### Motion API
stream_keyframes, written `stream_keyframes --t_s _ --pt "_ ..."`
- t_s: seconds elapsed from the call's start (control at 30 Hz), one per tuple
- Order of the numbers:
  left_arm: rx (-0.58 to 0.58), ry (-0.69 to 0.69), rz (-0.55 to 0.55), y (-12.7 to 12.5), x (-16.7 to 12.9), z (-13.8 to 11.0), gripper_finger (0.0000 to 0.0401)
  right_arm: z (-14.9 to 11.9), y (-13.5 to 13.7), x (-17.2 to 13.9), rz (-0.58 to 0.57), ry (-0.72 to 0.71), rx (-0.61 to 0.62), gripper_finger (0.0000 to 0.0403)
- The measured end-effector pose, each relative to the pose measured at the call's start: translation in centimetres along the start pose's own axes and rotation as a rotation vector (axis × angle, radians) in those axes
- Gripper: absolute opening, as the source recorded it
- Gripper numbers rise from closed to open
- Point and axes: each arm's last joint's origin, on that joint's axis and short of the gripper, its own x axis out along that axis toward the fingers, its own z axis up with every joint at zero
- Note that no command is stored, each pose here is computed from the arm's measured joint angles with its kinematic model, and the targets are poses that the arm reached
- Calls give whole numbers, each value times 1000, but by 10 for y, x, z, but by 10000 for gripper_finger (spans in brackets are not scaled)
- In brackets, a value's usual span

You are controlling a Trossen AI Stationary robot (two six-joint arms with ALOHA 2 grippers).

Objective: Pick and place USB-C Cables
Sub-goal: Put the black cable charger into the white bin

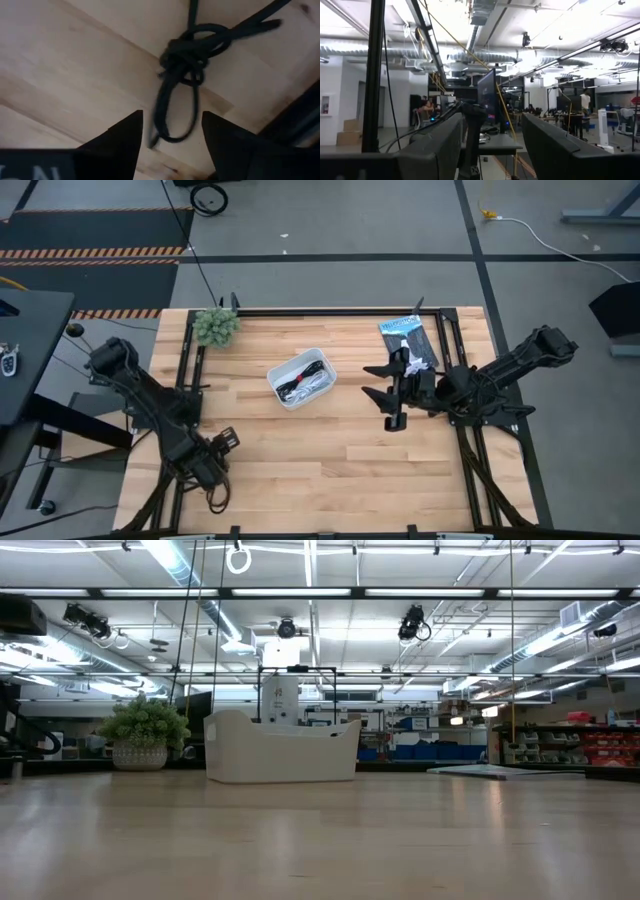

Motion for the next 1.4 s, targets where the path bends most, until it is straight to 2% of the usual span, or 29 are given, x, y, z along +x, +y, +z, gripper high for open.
stream_keyframes --t_s 0.23,0.5,0.73,1.27,1.4 --pt "-11 11 51 -1 1 1 217 0 -2 1 -12 0 0 210" --pt "-12 -49 -32 -4 2 7 216 -1 -2 1 -11 2 -1 210" --pt "23 -157 -3 -6 1 18 215 -1 -2 1 -10 6 1 210" --pt "48 -125 -6 -6 1 15 215 -1 -2 1 -5 6 4 210" --pt "47 -88 -13 -8 11 8 215 -1 -2 1 -4 5 3 210"
